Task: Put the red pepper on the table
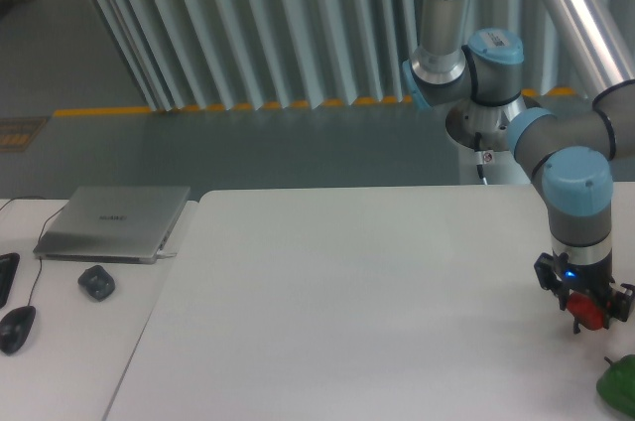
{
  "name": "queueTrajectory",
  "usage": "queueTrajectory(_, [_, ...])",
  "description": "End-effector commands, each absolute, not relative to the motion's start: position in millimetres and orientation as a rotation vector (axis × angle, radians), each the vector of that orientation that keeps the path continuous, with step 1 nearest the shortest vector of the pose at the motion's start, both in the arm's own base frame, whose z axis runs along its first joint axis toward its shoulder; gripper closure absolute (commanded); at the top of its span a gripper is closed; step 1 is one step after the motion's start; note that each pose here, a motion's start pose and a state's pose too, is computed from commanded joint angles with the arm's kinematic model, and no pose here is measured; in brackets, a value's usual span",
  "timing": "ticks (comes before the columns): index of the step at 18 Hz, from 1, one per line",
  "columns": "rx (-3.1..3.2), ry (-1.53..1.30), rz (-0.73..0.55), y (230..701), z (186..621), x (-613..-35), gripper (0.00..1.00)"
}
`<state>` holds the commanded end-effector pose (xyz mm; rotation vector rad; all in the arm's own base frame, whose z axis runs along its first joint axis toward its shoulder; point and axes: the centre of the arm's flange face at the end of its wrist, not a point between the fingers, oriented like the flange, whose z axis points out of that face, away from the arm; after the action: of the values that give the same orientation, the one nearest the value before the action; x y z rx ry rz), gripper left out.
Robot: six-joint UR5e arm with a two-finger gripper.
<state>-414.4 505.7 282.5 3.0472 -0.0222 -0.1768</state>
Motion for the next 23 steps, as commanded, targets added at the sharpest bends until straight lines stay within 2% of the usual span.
queueTrajectory(1, [3.048, -0.022, -0.174, 506, 282, -414, 0.83])
queueTrajectory(2, [3.048, -0.025, -0.175, 506, 283, -414, 0.76])
queueTrajectory(4, [3.051, -0.024, -0.181, 506, 286, -414, 0.46])
queueTrajectory(5, [3.055, -0.023, -0.19, 505, 290, -415, 0.24])
queueTrajectory(6, [3.058, -0.025, -0.195, 505, 294, -415, 0.07])
queueTrajectory(7, [3.058, -0.037, -0.197, 505, 295, -415, 0.0])
queueTrajectory(13, [3.06, -0.269, -0.212, 494, 321, -418, 0.0])
queueTrajectory(14, [3.069, -0.269, -0.236, 491, 332, -422, 0.0])
queueTrajectory(16, [3.098, -0.31, -0.204, 480, 351, -433, 0.0])
queueTrajectory(17, [3.087, -0.396, -0.217, 473, 368, -440, 0.0])
queueTrajectory(21, [2.998, -0.695, -0.128, 437, 425, -485, 0.0])
queueTrajectory(23, [3.001, -0.767, -0.14, 439, 428, -494, 0.0])
